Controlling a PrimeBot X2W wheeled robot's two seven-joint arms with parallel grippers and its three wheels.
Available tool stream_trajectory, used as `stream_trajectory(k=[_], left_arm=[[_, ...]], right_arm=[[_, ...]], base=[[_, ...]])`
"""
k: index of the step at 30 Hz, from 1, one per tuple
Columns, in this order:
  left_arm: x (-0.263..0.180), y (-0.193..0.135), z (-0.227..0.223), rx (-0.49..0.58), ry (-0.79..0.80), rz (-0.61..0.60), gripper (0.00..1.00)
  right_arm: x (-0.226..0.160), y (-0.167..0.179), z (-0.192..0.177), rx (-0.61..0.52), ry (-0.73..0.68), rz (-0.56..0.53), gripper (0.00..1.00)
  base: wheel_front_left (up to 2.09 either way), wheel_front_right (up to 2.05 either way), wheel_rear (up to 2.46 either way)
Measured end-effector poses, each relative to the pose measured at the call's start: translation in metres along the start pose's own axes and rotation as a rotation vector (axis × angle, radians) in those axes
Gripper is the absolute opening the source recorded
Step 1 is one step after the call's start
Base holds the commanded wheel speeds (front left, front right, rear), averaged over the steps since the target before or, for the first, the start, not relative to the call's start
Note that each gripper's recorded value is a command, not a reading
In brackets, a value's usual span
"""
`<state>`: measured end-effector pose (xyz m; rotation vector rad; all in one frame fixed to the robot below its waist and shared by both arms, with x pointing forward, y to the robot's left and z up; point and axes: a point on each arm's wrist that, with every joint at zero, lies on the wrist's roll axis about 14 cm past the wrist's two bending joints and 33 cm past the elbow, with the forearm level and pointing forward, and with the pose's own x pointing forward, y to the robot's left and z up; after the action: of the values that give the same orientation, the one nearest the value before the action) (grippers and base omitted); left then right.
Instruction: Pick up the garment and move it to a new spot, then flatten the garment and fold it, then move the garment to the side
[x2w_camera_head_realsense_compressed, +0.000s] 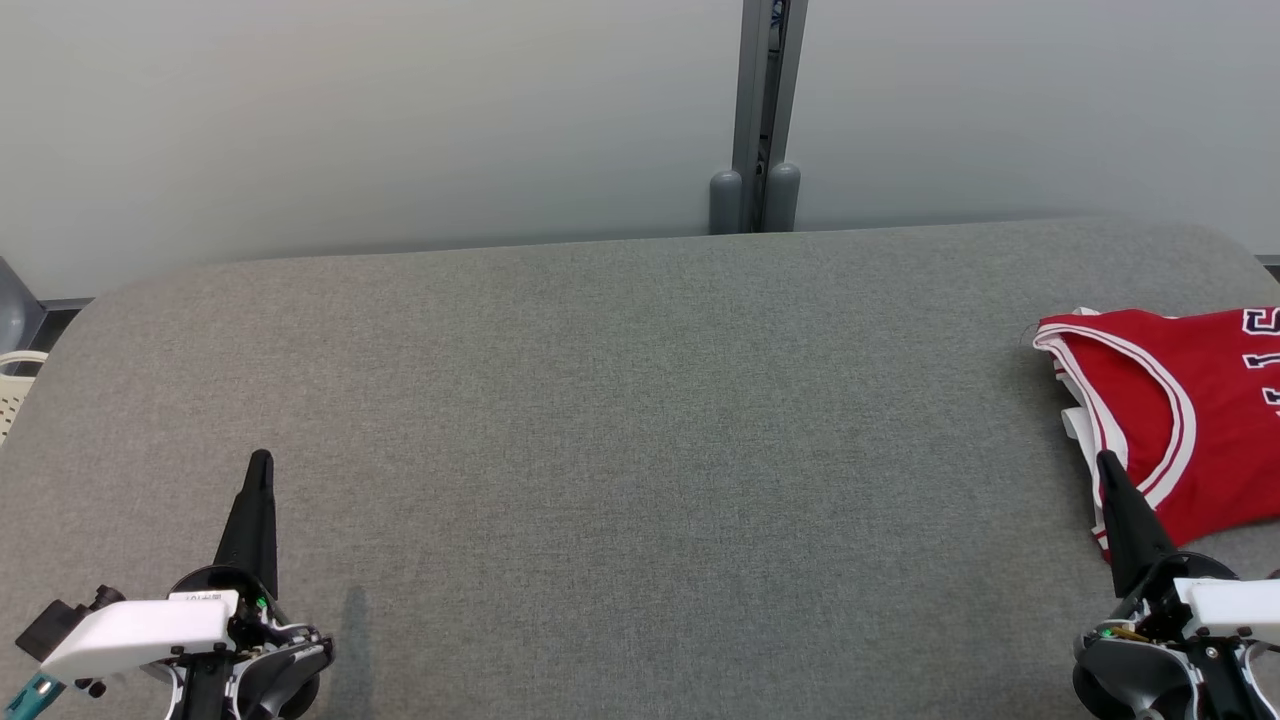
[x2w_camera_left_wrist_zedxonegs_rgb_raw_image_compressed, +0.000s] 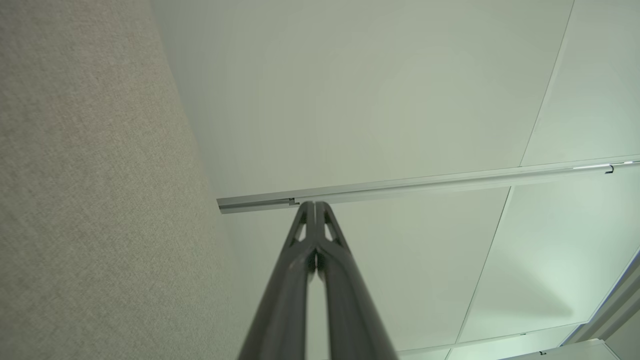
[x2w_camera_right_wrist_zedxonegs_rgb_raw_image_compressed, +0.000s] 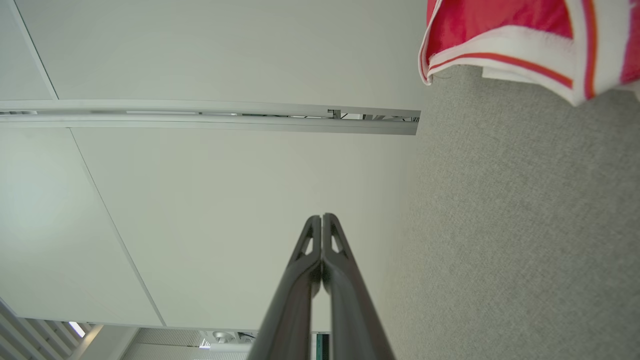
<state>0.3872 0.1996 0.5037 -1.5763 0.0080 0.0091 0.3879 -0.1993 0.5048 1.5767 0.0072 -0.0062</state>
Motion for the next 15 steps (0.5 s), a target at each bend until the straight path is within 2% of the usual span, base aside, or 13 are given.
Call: stream_trajectory(k=[15], left_arm=[[0.0000,-0.0001,0.0002,-0.001,0.000,0.000,0.00]], right_arm=[[0.0000,0.0000,0.0000,0.001,0.000,0.000,0.00]], base=[[0.00,0.00,0.00]])
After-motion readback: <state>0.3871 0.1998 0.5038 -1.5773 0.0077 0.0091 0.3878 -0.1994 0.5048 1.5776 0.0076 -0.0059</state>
